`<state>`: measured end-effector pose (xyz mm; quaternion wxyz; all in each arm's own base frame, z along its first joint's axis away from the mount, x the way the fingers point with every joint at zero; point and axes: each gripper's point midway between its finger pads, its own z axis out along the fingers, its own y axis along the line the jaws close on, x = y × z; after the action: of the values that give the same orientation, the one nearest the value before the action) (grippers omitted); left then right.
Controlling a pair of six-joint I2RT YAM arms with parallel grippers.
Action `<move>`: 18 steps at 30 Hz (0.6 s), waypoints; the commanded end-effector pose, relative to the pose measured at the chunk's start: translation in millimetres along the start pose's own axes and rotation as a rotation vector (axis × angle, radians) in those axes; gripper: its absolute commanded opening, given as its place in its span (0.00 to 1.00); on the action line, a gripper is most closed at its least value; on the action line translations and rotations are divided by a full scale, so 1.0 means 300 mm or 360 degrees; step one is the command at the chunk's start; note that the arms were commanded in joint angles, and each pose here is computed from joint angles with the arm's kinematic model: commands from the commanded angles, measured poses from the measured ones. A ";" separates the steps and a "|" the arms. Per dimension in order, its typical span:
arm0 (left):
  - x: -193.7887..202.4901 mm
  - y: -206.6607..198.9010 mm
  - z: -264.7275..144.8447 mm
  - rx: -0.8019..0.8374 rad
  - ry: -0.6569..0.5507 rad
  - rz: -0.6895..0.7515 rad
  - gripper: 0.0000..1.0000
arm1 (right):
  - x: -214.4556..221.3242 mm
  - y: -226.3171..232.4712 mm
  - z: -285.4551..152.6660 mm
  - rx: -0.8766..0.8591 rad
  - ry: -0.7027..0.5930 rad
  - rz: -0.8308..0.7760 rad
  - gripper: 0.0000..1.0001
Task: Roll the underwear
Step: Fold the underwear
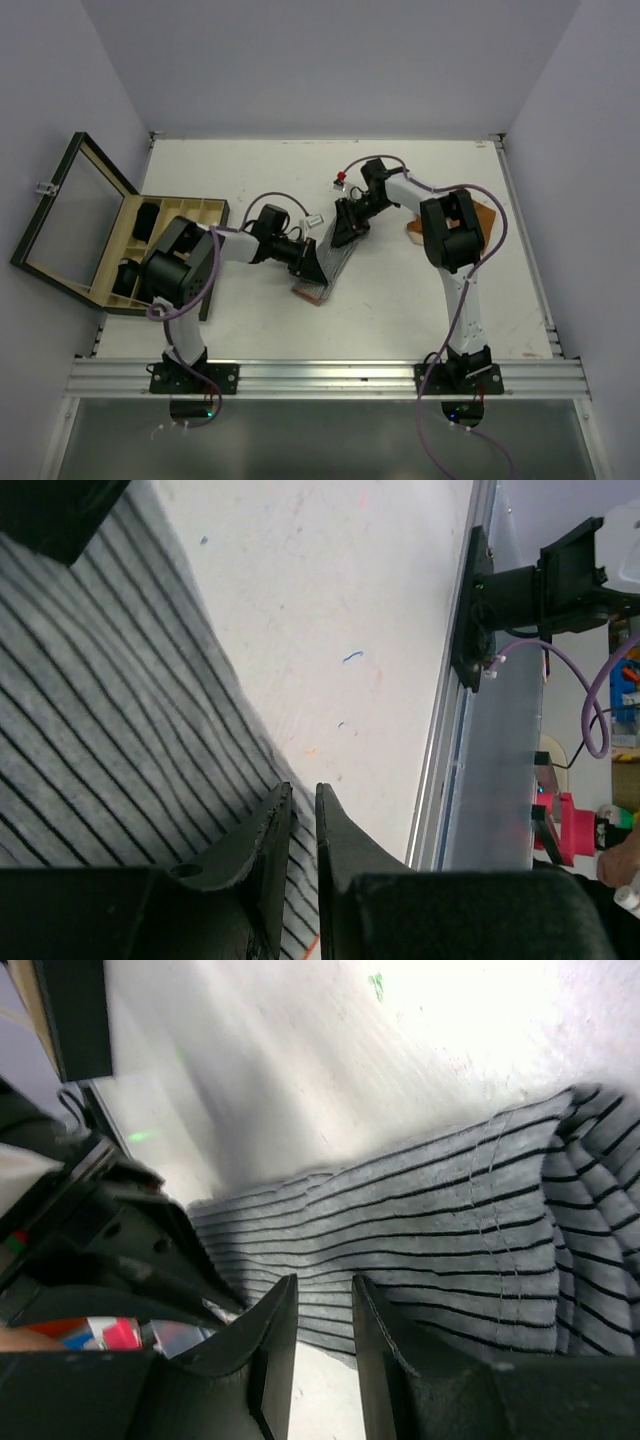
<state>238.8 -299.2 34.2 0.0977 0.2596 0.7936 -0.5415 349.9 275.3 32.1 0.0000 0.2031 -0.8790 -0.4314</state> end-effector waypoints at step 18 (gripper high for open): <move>-0.106 0.119 0.059 -0.0113 -0.0129 0.0014 0.21 | -0.098 -0.052 0.119 -0.0417 -0.0496 0.0533 0.32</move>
<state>274.6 -316.4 19.8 0.1233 0.2458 0.7997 -0.5338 352.4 302.5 23.5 0.0097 0.0112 -0.8204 -0.5716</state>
